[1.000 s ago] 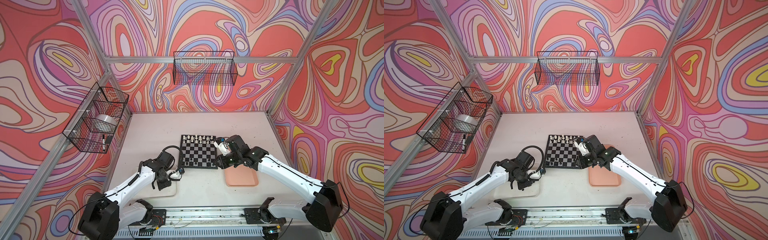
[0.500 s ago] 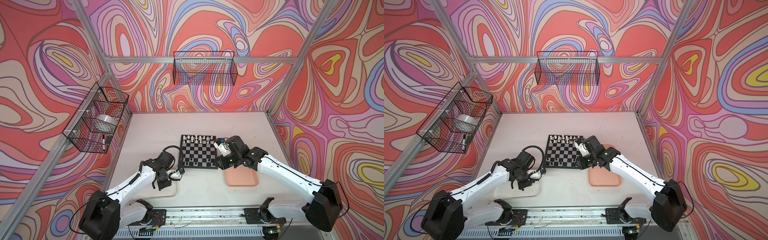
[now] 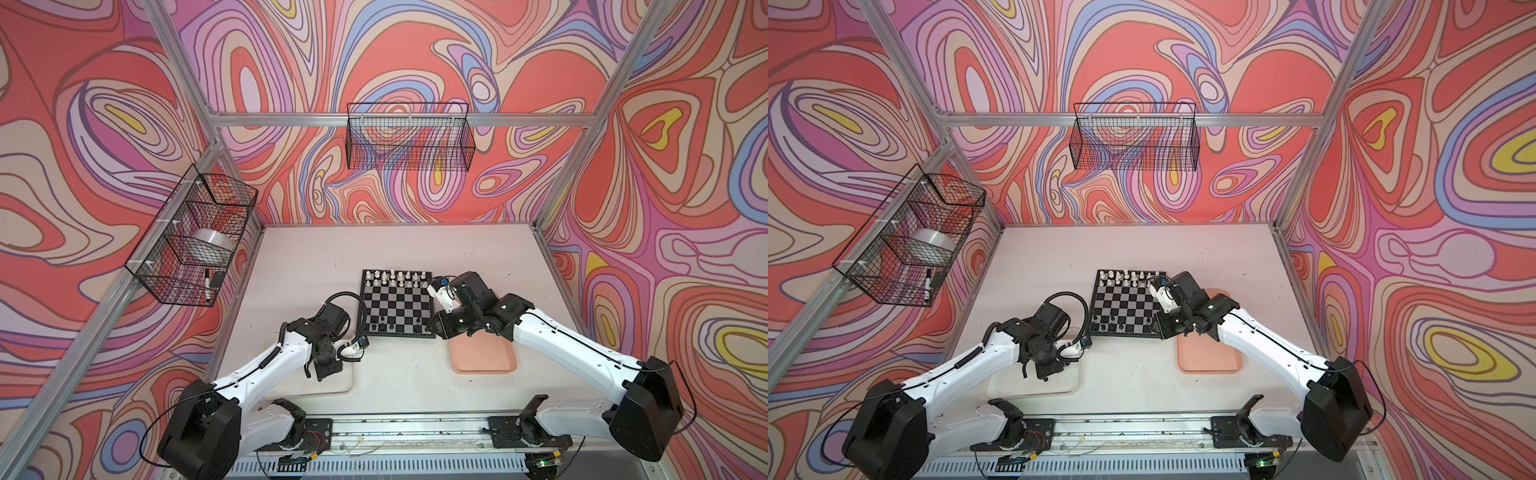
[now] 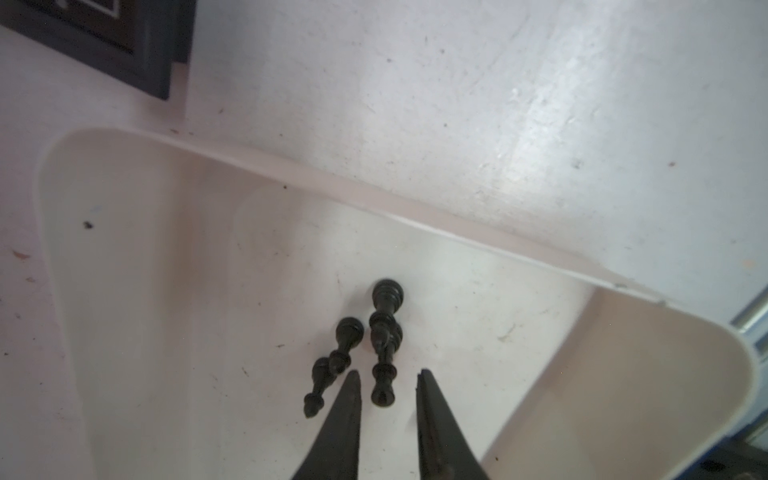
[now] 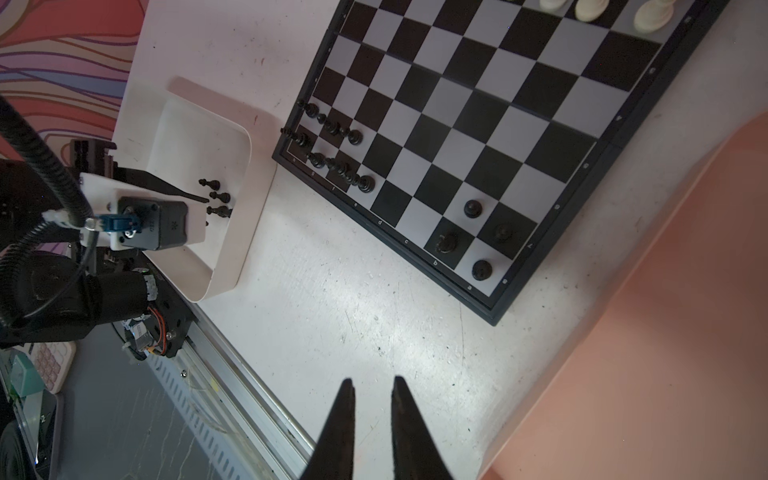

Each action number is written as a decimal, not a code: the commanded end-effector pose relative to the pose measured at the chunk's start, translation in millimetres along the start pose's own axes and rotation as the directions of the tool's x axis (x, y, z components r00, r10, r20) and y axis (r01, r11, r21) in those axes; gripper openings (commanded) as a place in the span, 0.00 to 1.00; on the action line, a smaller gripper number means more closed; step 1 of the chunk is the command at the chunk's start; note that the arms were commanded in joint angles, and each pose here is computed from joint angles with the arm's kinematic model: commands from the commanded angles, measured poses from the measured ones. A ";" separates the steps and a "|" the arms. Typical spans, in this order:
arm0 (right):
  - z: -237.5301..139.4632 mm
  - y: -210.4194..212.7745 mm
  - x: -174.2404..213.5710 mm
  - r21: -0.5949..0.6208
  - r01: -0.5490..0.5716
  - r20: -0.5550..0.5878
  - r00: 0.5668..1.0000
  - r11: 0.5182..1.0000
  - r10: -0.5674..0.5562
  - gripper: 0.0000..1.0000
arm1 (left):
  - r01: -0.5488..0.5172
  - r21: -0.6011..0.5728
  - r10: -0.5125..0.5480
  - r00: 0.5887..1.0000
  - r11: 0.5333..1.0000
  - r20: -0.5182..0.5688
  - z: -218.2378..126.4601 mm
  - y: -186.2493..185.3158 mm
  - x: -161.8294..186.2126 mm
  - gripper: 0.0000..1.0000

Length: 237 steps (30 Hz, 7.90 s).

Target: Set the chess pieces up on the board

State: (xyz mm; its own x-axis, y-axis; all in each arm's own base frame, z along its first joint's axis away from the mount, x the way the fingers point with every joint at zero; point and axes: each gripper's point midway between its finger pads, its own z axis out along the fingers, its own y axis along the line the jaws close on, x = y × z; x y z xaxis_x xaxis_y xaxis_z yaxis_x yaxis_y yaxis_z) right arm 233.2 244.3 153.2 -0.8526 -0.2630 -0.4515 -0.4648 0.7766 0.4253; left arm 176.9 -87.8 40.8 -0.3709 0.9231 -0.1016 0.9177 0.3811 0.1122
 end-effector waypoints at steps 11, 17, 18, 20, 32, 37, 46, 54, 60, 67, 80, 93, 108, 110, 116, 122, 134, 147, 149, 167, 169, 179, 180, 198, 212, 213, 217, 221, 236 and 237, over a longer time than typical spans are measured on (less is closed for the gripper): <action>3.4 -3.5 1.3 0.018 0.016 -0.005 1.000 1.000 -0.016 0.17 | -0.013 -0.008 0.013 1.000 1.000 0.000 1.0 1.2 1.8 0.23; 5.9 -5.3 3.1 0.019 0.014 -0.008 1.000 1.000 -0.014 0.17 | -0.011 -0.008 0.011 1.000 1.000 0.001 2.6 0.4 2.3 0.21; 5.9 -5.6 3.6 0.020 0.013 -0.008 1.000 1.000 -0.013 0.17 | -0.009 -0.007 0.009 1.000 1.000 -0.001 2.9 0.3 2.8 0.21; 6.2 -6.0 4.5 0.020 0.013 -0.008 1.000 1.000 -0.012 0.17 | -0.010 -0.009 0.010 1.000 1.000 -0.003 3.6 0.5 3.1 0.21; 6.2 -6.9 5.8 0.023 0.011 -0.006 1.000 1.000 -0.011 0.17 | -0.002 -0.024 0.003 1.000 1.000 0.004 2.7 3.2 2.0 0.16; 6.3 -7.3 6.6 0.023 0.008 -0.003 1.000 1.000 -0.008 0.17 | 0.000 -0.022 0.000 1.000 1.000 0.004 3.3 2.3 2.7 0.14; 8.2 -8.7 7.6 0.026 0.006 -0.007 1.000 1.000 -0.006 0.17 | 0.001 -0.024 -0.001 1.000 1.000 0.006 0.5 2.4 2.6 0.10; 9.5 -9.0 7.5 0.025 0.009 -0.008 1.000 1.000 -0.009 0.17 | -0.009 -0.020 0.009 1.000 1.000 -0.004 -4.0 1.1 5.1 0.09; 11.7 -8.8 8.7 0.018 0.007 -0.011 1.000 1.000 -0.007 0.17 | -0.017 -0.006 0.017 1.000 1.000 -0.007 -12.7 -0.9 5.3 0.09; 12.1 -8.6 8.2 0.017 0.012 -0.011 1.000 1.000 -0.012 0.17 | -0.016 0.011 0.016 1.000 1.000 0.008 -26.9 -0.1 -1.0 0.10; 3.4 -6.4 6.2 0.021 0.018 0.004 1.000 1.000 -0.018 0.17 | -0.029 0.021 0.027 0.996 0.999 0.083 -59.0 22.5 -45.0 0.11; -27.2 1.9 1.6 0.032 0.019 0.036 0.999 0.999 -0.020 0.17 | -0.167 -0.028 0.169 0.978 0.986 0.121 -75.0 33.1 -122.6 0.11; -90.5 6.6 8.1 0.084 0.006 0.128 0.992 0.996 -0.017 0.18 | -0.281 0.020 0.275 0.949 0.960 0.155 -56.1 22.4 -208.2 0.11; -94.6 6.2 9.7 0.090 0.005 0.131 0.991 0.996 -0.017 0.18 | -0.287 0.027 0.280 0.949 0.958 0.148 -51.5 22.6 -215.0 0.11; -104.5 3.6 14.8 0.110 -0.002 0.140 0.990 0.994 -0.013 0.19 | -0.302 0.027 0.296 0.945 0.953 0.141 -38.5 24.9 -231.9 0.11; -105.4 -0.3 20.6 0.123 -0.010 0.139 0.990 0.992 -0.007 0.19 | -0.316 0.034 0.310 0.943 0.948 0.119 -26.3 23.3 -235.3 0.12; -98.5 -5.6 26.4 0.135 -0.013 0.118 0.993 0.991 -0.003 0.18 | -0.337 0.032 0.333 0.939 0.941 0.084 -6.6 21.8 -236.8 0.12; -91.1 -11.5 31.7 0.149 -0.019 0.102 0.995 0.989 0.004 0.18 | -0.375 0.019 0.374 0.927 0.927 0.041 10.6 24.4 -230.4 0.12; -90.9 -10.2 32.0 0.143 -0.016 0.100 0.995 0.990 0.002 0.19 | -0.372 0.022 0.371 0.928 0.928 0.039 11.8 23.8 -229.5 0.12; -117.0 -5.8 20.5 0.161 -0.001 0.182 0.983 0.987 -0.028 0.19 | -0.373 0.061 0.371 0.928 0.926 0.033 8.8 17.3 -223.6 0.12; -116.2 -7.0 21.9 0.164 -0.003 0.178 0.984 0.986 -0.027 0.19 | -0.371 0.065 0.370 0.928 0.926 0.028 9.9 16.7 -222.5 0.12; -106.2 -11.2 27.6 0.167 -0.005 0.153 0.988 0.986 -0.021 0.19 | -0.368 0.077 0.368 0.930 0.927 0.015 11.6 15.2 -218.7 0.12; -106.3 -11.1 27.9 0.166 -0.005 0.152 0.988 0.986 -0.020 0.19 | -0.367 0.079 0.367 0.930 0.927 0.016 11.9 14.9 -218.9 0.12; -103.3 -12.5 29.2 0.167 -0.008 0.146 0.989 0.986 -0.017 0.19 | -0.374 0.087 0.377 0.926 0.923 -0.012 16.9 15.9 -216.0 0.15; -100.5 -14.1 30.2 0.171 -0.010 0.140 0.990 0.985 -0.014 0.19 | -0.373 0.078 0.374 0.927 0.925 -0.001 11.9 18.3 -221.0 0.23; -100.4 -13.9 30.1 0.170 -0.011 0.141 0.990 0.985 -0.014 0.20 | -0.372 0.078 0.373 0.928 0.925 -0.001 11.6 18.2 -220.9 0.24; -99.7 -14.3 30.5 0.171 -0.010 0.140 0.990 0.985 -0.014 0.19 | -0.372 0.077 0.373 0.928 0.925 0.002 10.4 18.3 -221.8 0.28; -99.3 -14.5 30.9 0.171 -0.011 0.138 0.990 0.985 -0.013 0.20 | -0.371 0.075 0.371 0.929 0.926 0.008 8.4 18.6 -223.1 0.32; -100.1 -13.7 30.4 0.168 -0.010 0.141 0.990 0.986 -0.014 0.20 | -0.373 0.068 0.372 0.928 0.925 0.018 0.7 18.8 -223.4 0.49; -99.9 -13.7 30.6 0.167 -0.010 0.140 0.990 0.986 -0.014 0.20 | -0.372 0.070 0.371 0.928 0.926 0.019 0.2 18.7 -223.3 0.50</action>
State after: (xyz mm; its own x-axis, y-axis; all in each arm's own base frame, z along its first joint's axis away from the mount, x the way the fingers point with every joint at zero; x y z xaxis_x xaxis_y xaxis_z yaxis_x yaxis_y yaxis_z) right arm 188.6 168.8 214.4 -0.8086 -0.1863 -0.5580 -0.4071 0.8620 0.3020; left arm 281.3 -285.9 56.2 -0.0206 0.9974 -0.0690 0.9961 0.0264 0.0840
